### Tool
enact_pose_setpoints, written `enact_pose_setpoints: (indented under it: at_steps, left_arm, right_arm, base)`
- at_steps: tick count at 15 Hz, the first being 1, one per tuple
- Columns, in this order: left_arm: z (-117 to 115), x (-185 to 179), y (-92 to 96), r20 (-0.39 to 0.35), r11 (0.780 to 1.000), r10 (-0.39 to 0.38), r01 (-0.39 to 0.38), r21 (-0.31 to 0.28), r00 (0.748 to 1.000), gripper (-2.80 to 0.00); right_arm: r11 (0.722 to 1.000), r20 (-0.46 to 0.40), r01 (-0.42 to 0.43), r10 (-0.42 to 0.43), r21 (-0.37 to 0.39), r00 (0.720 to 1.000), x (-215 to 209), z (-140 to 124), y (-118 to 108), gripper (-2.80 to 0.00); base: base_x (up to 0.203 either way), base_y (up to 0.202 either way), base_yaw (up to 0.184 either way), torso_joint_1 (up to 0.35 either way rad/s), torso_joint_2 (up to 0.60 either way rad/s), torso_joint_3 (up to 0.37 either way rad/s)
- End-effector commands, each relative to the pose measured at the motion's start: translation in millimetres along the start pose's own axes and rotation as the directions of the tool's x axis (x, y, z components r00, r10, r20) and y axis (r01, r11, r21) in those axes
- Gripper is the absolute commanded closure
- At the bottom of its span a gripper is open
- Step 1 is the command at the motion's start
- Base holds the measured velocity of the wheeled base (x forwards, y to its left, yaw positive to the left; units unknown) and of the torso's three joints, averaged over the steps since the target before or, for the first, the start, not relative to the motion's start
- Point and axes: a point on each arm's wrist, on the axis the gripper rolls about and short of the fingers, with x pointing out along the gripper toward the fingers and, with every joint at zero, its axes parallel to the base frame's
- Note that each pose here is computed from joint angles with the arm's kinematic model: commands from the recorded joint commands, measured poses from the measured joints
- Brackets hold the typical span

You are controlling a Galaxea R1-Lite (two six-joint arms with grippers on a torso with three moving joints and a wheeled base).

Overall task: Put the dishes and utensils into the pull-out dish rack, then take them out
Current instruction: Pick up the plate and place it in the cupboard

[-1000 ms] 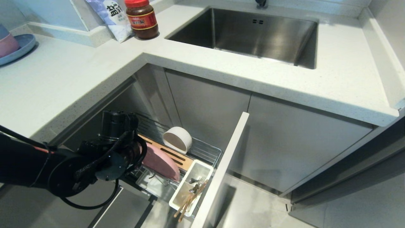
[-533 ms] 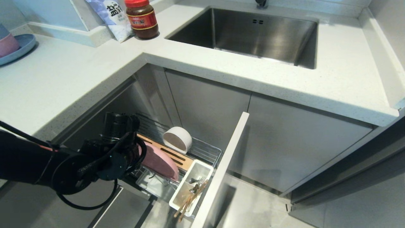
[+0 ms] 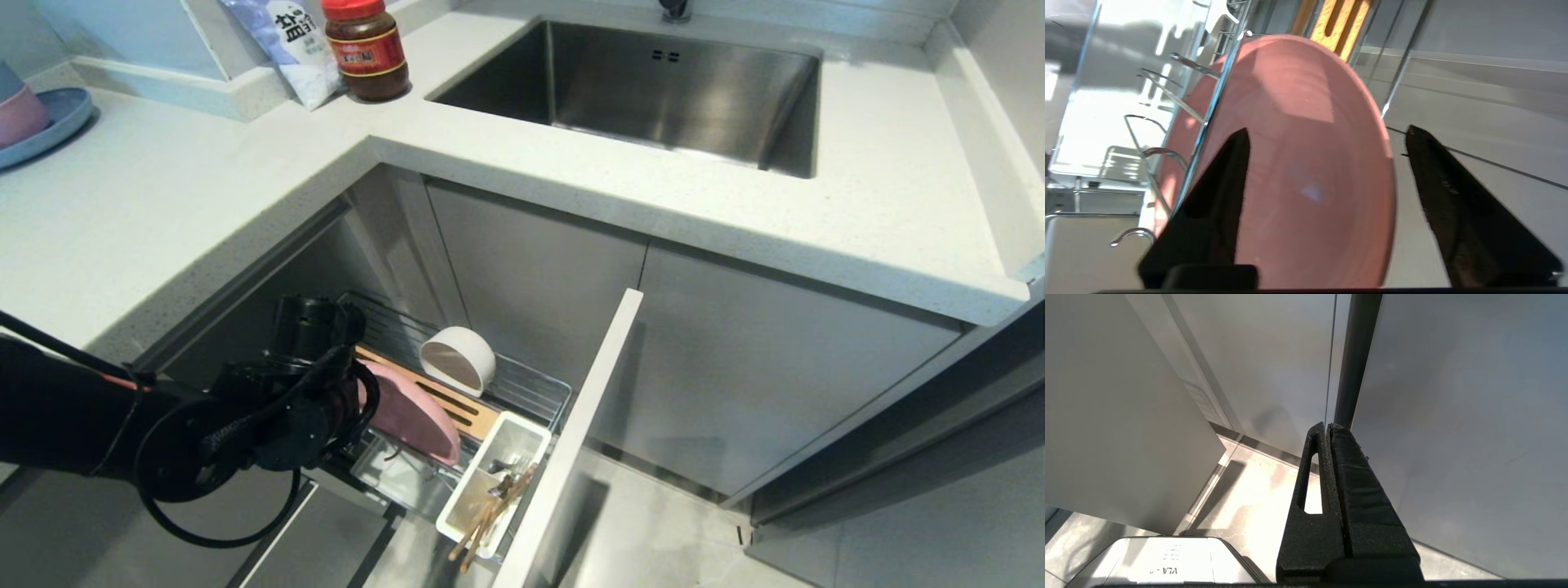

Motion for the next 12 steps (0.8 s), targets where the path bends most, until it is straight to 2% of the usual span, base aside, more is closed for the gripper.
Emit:
enact_pose_setpoints:
  at_steps: [1,5,9,12]
  left_arm:
    - [-2.4,-3.5,1.9,-0.005,1.0,0.011,-0.011,0.007,1.0,-2.8]
    - [-2.2,-22.3,-0.6,-0.037,0.999,0.013,-0.012,0.034,0.999,-2.8]
    - [6.2,-47.7,-9.7,-0.07,0.999,-0.023,0.025,0.027,0.997,-2.8]
    - [11.6,-74.8,-11.5,-0.11,0.998,-0.027,0.033,0.054,0.994,-2.8]
  right_arm:
    - [1.0,0.002,-0.001,0.001,0.0,1.0,-0.2,-0.5,0.0,0.0]
    - [1.0,0.002,-0.001,0.001,0.0,1.0,-0.2,-0.5,0.0,0.0]
    - [1.0,0.002,0.0,0.0,0.0,1.0,-0.2,-0.5,0.0,0.0]
    - [1.0,0.002,0.0,0.0,0.0,1.0,-0.2,-0.5,0.0,0.0]
  base:
    - [0.0,0.0,0.0,0.0,0.0,0.0]
    - [0.0,0.0,0.0,0.0,0.0,0.0]
    - [0.0,0.0,0.0,0.0,0.0,0.0]
    - [0.0,0.0,0.0,0.0,0.0,0.0]
